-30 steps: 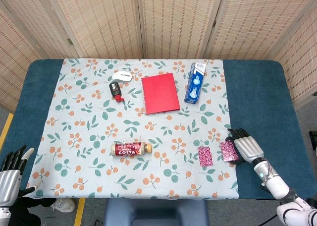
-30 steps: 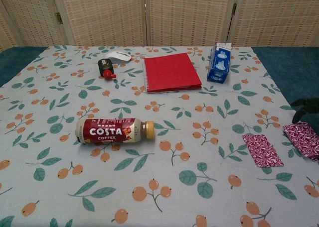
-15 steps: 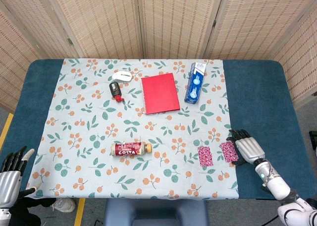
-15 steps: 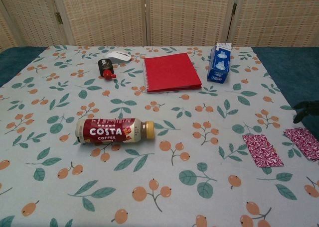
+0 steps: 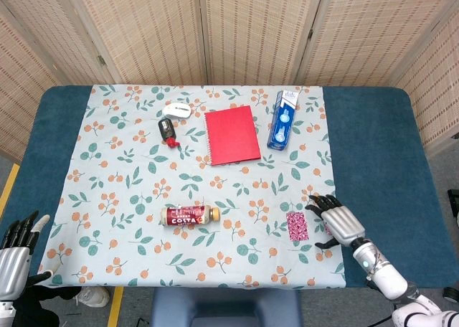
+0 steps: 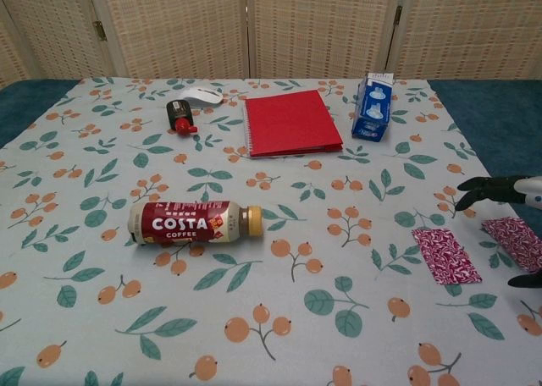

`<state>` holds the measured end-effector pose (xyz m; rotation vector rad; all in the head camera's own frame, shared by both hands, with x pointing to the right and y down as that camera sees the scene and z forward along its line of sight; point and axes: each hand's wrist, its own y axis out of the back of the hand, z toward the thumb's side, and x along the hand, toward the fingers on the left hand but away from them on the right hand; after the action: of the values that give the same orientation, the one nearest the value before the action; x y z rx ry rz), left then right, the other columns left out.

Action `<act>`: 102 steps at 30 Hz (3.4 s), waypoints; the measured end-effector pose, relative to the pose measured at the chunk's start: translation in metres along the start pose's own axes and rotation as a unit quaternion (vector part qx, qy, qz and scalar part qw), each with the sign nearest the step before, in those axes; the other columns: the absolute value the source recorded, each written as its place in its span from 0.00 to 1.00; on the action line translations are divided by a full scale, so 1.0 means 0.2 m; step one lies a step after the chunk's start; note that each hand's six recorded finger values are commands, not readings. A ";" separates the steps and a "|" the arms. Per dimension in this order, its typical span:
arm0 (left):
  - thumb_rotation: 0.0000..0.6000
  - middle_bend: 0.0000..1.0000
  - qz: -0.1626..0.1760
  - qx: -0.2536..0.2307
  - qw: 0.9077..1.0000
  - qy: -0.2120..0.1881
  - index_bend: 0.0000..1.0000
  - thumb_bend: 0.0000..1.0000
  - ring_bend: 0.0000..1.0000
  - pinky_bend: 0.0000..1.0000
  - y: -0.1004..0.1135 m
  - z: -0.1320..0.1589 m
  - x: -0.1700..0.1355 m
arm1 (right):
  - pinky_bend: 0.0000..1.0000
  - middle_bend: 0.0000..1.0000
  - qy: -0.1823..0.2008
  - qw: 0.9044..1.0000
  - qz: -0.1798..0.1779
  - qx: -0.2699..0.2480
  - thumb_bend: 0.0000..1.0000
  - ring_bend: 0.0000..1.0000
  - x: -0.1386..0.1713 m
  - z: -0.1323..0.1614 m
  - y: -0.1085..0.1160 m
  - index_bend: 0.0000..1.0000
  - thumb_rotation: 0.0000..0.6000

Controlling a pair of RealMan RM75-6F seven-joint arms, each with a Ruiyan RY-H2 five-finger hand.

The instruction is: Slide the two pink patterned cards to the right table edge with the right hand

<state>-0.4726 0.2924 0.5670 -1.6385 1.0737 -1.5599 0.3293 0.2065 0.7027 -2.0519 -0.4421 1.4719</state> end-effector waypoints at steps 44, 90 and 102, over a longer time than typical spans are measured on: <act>1.00 0.00 -0.003 -0.004 1.000 0.006 0.12 0.25 0.09 0.00 -0.02 -0.06 -0.01 | 0.00 0.07 -0.025 1.000 0.012 -0.014 0.18 0.00 -0.12 0.09 -0.04 0.32 0.86; 1.00 0.00 -0.009 0.002 1.000 0.008 0.12 0.25 0.09 0.00 -0.03 -0.02 -0.02 | 0.00 0.07 -0.079 0.997 0.014 0.003 0.18 0.00 0.00 -0.29 0.02 0.25 0.86; 1.00 0.00 -0.008 0.001 1.000 0.006 0.12 0.25 0.09 0.00 -0.03 -0.01 -0.02 | 0.00 0.07 -0.082 0.996 0.017 0.011 0.18 0.00 0.00 -0.31 0.02 0.19 0.85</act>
<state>-0.4745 0.2994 0.5693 -1.6419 1.0666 -1.5842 0.3870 0.1885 0.7145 -1.9376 -0.4572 1.6662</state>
